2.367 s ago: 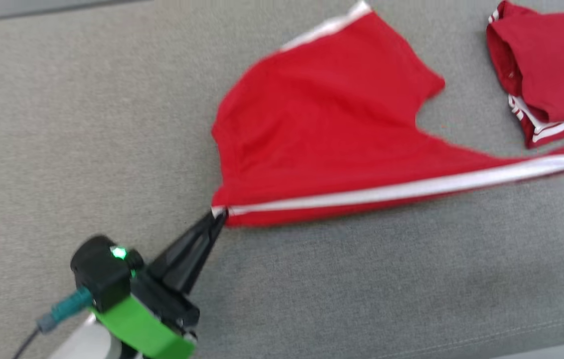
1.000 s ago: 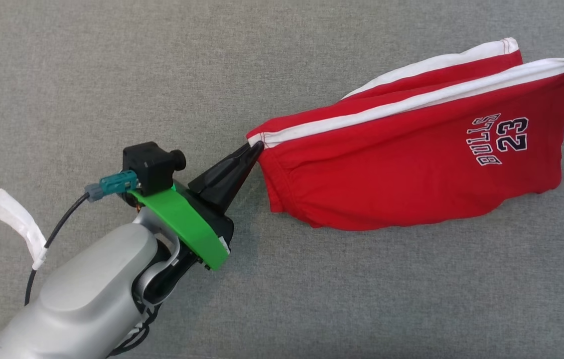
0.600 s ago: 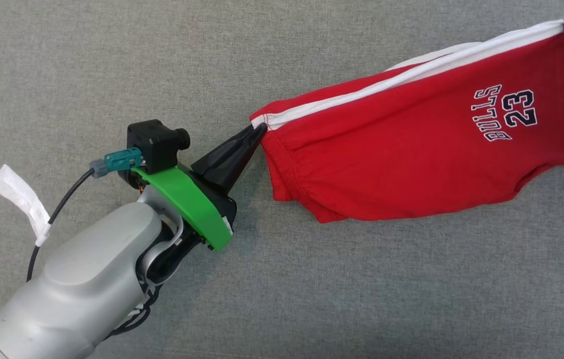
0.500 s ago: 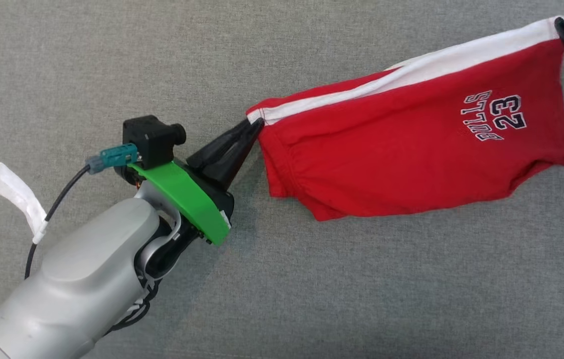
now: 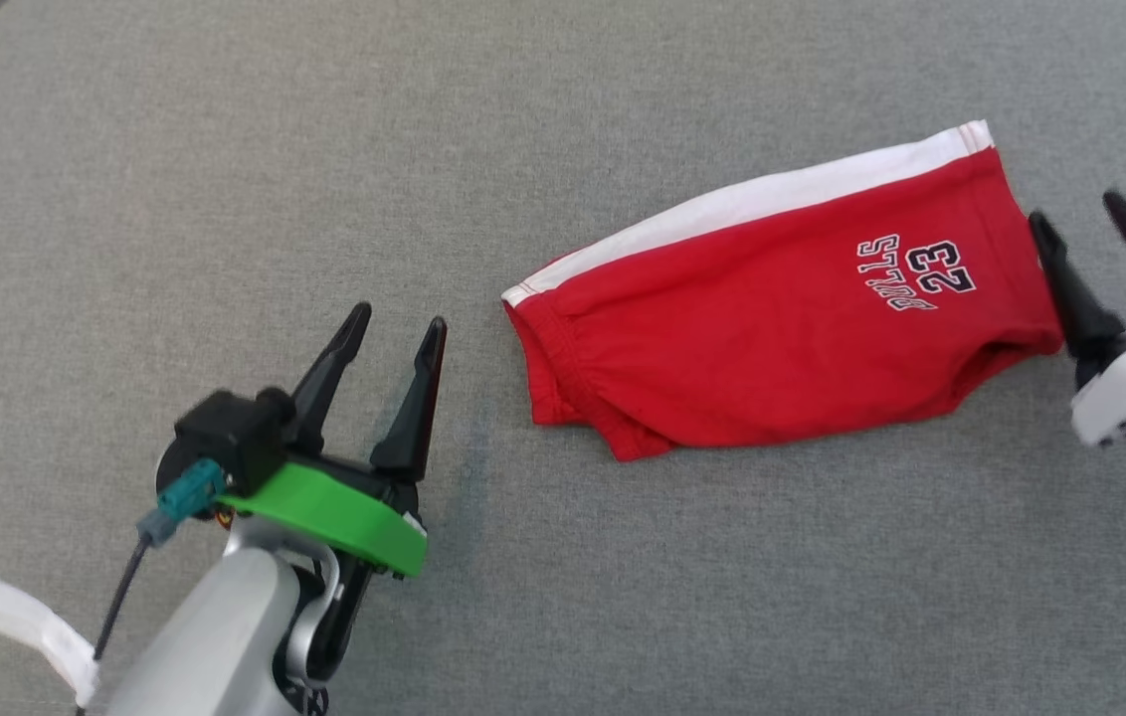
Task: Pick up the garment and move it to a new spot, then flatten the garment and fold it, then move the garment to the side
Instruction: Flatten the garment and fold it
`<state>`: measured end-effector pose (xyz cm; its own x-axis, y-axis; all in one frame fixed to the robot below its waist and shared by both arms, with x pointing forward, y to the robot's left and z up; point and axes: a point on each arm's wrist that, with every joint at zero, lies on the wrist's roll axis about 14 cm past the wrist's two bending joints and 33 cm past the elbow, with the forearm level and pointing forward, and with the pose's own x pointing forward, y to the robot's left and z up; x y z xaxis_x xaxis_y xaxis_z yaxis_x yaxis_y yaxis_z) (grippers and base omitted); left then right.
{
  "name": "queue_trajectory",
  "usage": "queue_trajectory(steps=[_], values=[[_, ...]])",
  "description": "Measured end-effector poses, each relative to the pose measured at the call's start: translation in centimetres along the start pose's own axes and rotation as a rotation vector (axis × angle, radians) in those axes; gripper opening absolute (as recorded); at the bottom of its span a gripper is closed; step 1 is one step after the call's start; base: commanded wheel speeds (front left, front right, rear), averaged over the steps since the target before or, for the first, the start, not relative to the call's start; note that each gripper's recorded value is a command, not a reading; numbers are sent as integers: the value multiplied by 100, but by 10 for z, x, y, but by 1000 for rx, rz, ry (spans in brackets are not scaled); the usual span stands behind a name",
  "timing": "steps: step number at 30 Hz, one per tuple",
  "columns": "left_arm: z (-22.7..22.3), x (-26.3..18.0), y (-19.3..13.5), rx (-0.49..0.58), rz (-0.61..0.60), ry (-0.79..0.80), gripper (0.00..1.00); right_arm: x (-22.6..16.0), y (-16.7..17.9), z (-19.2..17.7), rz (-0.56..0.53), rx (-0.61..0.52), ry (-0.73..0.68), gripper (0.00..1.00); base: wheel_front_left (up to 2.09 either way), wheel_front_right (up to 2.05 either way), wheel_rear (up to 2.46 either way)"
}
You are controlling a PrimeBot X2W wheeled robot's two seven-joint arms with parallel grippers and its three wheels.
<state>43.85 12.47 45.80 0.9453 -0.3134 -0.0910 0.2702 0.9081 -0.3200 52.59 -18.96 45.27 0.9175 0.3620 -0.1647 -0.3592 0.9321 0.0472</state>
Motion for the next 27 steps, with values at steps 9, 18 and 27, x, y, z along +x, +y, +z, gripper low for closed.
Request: queue_trajectory(steps=[9,18,27], values=[[18,-48,-14,24,130,-138,100,-36,0,-24,-80,97,96,100,0,0,0],[16,-78,-13,35,190,-159,100,7,-4,-44,-132,95,272,100,0,0,0],[10,-89,-3,41,228,-140,100,27,5,-90,-136,67,458,87,0,0,0]])
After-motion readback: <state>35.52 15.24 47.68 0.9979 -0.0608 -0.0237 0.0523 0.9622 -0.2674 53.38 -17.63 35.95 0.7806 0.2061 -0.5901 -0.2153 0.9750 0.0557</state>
